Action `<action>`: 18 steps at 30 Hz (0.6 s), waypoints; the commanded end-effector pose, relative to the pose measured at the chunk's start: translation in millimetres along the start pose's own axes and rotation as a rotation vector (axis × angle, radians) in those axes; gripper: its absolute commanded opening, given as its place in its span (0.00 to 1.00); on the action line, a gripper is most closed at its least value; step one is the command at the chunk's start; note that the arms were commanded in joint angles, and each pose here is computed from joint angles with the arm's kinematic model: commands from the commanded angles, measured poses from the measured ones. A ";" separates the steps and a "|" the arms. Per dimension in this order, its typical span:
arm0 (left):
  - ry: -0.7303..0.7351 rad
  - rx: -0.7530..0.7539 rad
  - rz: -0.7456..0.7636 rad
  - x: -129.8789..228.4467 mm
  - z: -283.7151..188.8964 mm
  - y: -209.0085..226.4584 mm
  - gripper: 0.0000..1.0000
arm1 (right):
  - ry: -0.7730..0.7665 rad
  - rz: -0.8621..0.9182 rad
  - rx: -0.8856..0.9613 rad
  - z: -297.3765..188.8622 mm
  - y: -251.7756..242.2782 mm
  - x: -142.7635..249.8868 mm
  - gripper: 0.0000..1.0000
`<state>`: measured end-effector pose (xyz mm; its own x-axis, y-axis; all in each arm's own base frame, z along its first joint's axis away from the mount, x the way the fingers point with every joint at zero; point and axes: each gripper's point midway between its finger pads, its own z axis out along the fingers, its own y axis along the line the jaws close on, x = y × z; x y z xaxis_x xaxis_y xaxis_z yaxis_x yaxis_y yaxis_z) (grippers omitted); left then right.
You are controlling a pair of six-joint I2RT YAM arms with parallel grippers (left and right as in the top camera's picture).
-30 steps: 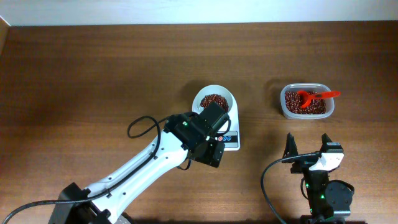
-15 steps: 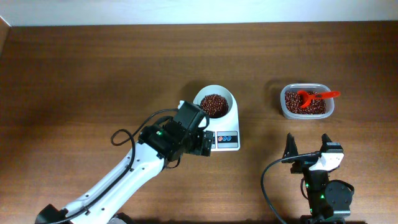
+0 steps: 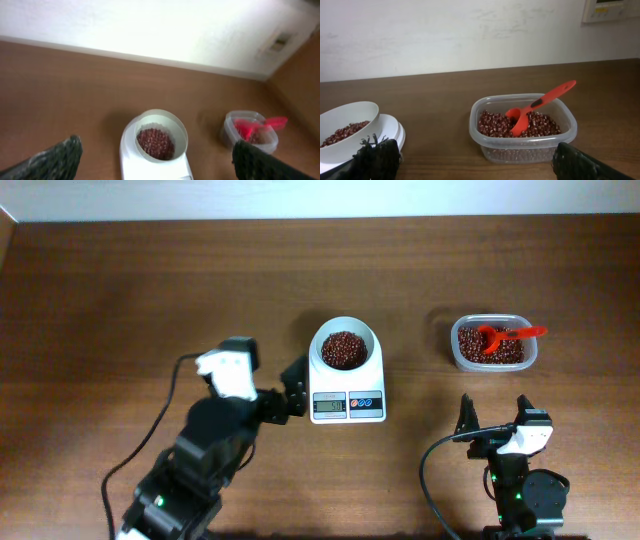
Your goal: Scoop item into bowl and weigh 50g on scale
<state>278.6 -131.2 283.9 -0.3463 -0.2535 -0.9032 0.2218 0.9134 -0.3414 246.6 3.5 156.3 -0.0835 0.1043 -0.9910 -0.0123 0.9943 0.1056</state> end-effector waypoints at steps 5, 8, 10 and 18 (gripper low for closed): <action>-0.376 -0.078 -0.099 -5.8 -42.5 70.3 0.99 | 0.011 0.001 0.002 0.4 0.1 3.8 0.99; -0.604 -0.076 -0.124 -21.2 -68.7 87.4 0.99 | 0.011 0.001 0.002 0.4 0.0 3.9 0.99; -0.717 -0.074 -0.129 -27.7 -81.5 94.6 0.99 | 0.011 0.001 0.002 0.4 0.0 3.8 0.98; -0.825 -0.123 -0.124 -13.5 -96.7 117.6 0.99 | 0.011 0.001 0.002 0.4 0.1 3.8 0.99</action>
<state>225.0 2.9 281.4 0.4054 -0.4724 -0.7827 0.1330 0.8775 -0.4607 246.7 3.7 155.6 -0.0870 0.1050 -0.9907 -0.0126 0.9942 0.1064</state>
